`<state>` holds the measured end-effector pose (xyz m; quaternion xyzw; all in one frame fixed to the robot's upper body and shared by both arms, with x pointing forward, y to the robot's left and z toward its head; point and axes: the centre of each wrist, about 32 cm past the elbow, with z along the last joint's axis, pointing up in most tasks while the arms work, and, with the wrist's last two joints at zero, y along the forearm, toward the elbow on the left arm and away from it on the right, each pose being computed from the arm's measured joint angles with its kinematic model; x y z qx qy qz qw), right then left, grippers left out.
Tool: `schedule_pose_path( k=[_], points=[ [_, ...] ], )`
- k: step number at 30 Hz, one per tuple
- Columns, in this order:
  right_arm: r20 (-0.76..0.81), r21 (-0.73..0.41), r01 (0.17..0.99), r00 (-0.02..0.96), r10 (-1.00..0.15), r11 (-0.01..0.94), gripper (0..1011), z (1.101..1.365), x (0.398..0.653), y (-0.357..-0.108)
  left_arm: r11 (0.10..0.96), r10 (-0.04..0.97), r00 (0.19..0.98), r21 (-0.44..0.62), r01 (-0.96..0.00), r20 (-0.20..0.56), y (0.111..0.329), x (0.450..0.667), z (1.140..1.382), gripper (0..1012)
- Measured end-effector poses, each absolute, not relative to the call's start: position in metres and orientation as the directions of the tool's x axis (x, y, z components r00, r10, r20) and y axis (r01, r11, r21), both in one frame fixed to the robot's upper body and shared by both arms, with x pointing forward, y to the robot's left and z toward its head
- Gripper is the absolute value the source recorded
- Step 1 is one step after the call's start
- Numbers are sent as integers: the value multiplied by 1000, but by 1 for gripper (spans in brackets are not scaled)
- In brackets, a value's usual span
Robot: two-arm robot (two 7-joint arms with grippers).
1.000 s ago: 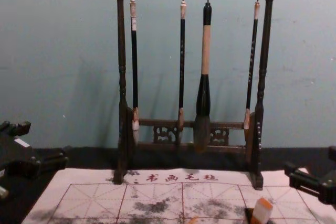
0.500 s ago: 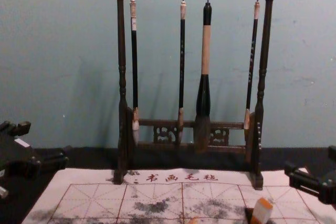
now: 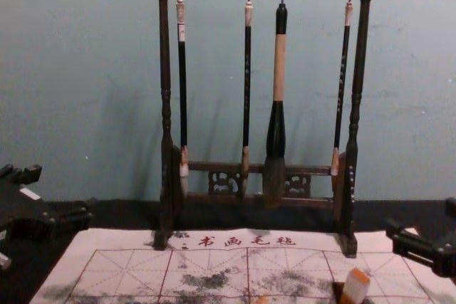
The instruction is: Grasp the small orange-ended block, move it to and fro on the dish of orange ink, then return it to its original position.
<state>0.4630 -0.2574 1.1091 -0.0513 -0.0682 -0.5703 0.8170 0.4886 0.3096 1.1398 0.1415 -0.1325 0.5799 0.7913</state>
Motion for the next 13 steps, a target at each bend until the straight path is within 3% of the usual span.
schedule_pose_path(
  k=[13],
  points=[
    [170,-6,939,340,-925,344,1002,1109,463,-257,287,880,292,70,-955,374,310,489,1140,1001]
  ],
)
